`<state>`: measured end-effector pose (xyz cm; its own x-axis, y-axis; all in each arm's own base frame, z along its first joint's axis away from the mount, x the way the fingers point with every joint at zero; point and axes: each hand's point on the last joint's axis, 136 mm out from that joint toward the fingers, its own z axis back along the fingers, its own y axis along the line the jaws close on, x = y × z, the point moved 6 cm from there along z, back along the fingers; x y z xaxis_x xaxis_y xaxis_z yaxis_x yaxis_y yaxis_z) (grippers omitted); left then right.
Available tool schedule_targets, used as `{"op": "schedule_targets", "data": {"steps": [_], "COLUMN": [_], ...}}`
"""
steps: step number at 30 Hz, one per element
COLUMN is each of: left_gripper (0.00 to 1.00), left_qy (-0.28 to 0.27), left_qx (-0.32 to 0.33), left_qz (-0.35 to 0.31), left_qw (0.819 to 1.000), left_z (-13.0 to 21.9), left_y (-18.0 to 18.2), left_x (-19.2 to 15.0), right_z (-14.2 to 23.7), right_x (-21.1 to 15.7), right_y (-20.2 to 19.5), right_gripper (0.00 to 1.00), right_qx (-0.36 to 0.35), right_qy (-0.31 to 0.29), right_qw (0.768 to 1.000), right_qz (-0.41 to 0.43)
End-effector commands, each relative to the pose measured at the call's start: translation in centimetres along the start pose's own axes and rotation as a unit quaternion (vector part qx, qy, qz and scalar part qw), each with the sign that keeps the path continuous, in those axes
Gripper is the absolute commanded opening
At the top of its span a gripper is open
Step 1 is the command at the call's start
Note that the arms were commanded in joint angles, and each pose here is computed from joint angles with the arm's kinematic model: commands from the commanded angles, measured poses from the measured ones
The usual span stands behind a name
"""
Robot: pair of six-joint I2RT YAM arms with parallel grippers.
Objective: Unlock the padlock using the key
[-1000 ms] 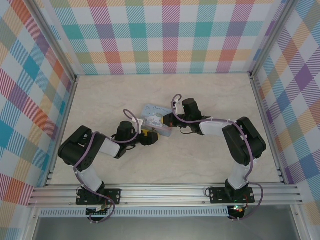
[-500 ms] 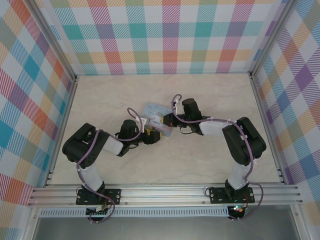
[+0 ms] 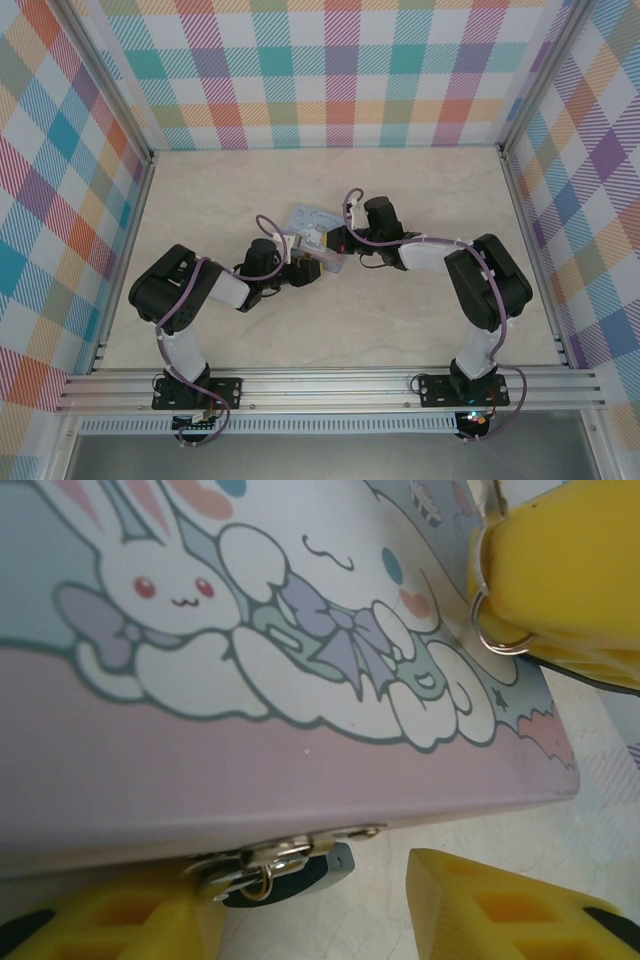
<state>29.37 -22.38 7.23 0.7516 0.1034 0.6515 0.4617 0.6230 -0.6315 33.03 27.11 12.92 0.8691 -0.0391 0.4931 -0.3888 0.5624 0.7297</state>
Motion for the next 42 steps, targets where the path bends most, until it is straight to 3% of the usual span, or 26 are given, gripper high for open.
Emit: {"op": "schedule_targets", "data": {"steps": [1, 42], "left_gripper": [0.48, 0.32], "left_qy": [-0.018, -0.087], "left_qx": [-0.008, 0.044], "left_qz": [-0.003, 0.118], "left_qw": [1.000, 0.988], "left_z": [-0.6, -1.4], "left_y": [-1.1, -0.5], "left_x": [1.0, 2.7], "right_z": [-0.8, -1.0], "right_x": [-2.9, -3.1], "right_y": [-1.6, -1.5], "right_gripper": [0.03, 0.03], "right_qx": [-0.031, -0.031], "right_qy": [0.052, 0.057], "right_qw": [0.998, 0.998], "right_qz": [-0.026, -0.024]}}
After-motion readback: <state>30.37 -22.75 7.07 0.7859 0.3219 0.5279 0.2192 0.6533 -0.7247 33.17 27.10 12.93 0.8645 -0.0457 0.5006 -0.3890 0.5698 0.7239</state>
